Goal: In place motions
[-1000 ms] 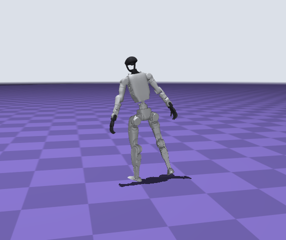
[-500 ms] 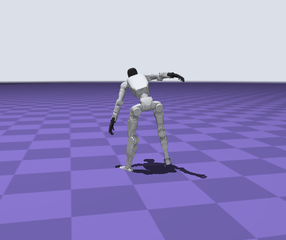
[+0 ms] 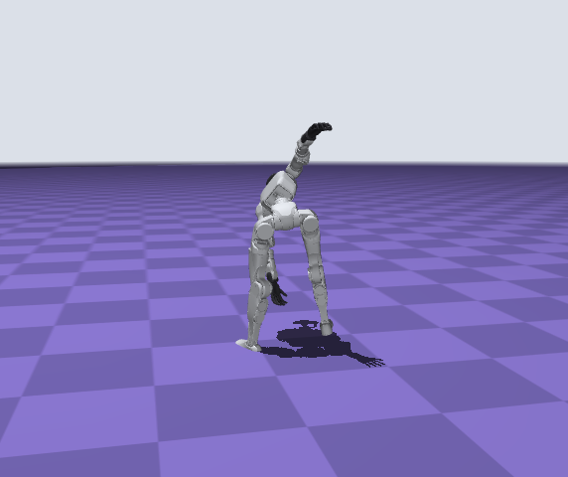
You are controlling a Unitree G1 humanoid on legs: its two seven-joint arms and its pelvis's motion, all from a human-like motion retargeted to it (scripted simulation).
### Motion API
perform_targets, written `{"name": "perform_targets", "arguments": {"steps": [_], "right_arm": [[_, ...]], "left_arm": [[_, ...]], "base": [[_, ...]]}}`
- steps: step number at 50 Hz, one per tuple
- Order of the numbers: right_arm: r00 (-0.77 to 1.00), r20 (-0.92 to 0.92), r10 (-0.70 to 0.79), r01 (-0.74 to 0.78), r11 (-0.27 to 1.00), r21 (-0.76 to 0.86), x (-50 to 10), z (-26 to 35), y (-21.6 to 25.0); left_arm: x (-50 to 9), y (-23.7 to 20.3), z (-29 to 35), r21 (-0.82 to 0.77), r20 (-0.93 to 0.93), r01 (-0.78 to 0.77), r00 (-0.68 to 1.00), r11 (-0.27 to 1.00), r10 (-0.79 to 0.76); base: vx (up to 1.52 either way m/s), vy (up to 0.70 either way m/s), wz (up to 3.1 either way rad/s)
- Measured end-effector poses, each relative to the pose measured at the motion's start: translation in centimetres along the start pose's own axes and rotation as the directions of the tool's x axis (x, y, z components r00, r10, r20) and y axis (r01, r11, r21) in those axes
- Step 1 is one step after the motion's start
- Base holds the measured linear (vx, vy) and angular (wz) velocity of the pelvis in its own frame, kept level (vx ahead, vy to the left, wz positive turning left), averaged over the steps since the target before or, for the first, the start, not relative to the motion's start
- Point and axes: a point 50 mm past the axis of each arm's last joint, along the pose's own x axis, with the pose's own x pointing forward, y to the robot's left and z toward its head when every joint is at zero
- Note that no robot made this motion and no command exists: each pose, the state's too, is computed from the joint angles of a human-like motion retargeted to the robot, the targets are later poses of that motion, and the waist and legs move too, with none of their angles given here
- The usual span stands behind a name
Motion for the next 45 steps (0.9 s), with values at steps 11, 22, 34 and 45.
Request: {"name": "perform_targets", "arguments": {"steps": [11,22,34,45], "right_arm": [[0.985,0.170,0.029,-0.014,0.996,-0.084,0.8,5.6,3.1],[0.943,0.333,0.023,0.018,0.992,-0.121,1.0,12.9,4.4],[0.900,0.382,-0.211,0.232,0.973,-0.010,1.2,16.2,-5.1],[0.927,0.265,-0.265,0.083,0.834,0.545,1.2,18.0,-2.3]], "left_arm": [[-5.6,-0.4,-14.7,0.083,-0.364,0.052,0.931,0.995,-0.018],[-17.4,8.5,-26.7,0.505,-0.599,0.129,0.764,0.853,0.239],[-28.2,10.2,-31.8,0.293,-0.739,-0.215,0.567,0.932,0.363],[-25.3,6.9,-31.5,-0.056,-0.838,-0.623,0.454,0.780,0.303]], "base": [[-0.02,0.12,0.76],[-0.04,0.13,1.25],[-0.10,0.09,1.46],[-0.04,-0.22,0.83]]}}
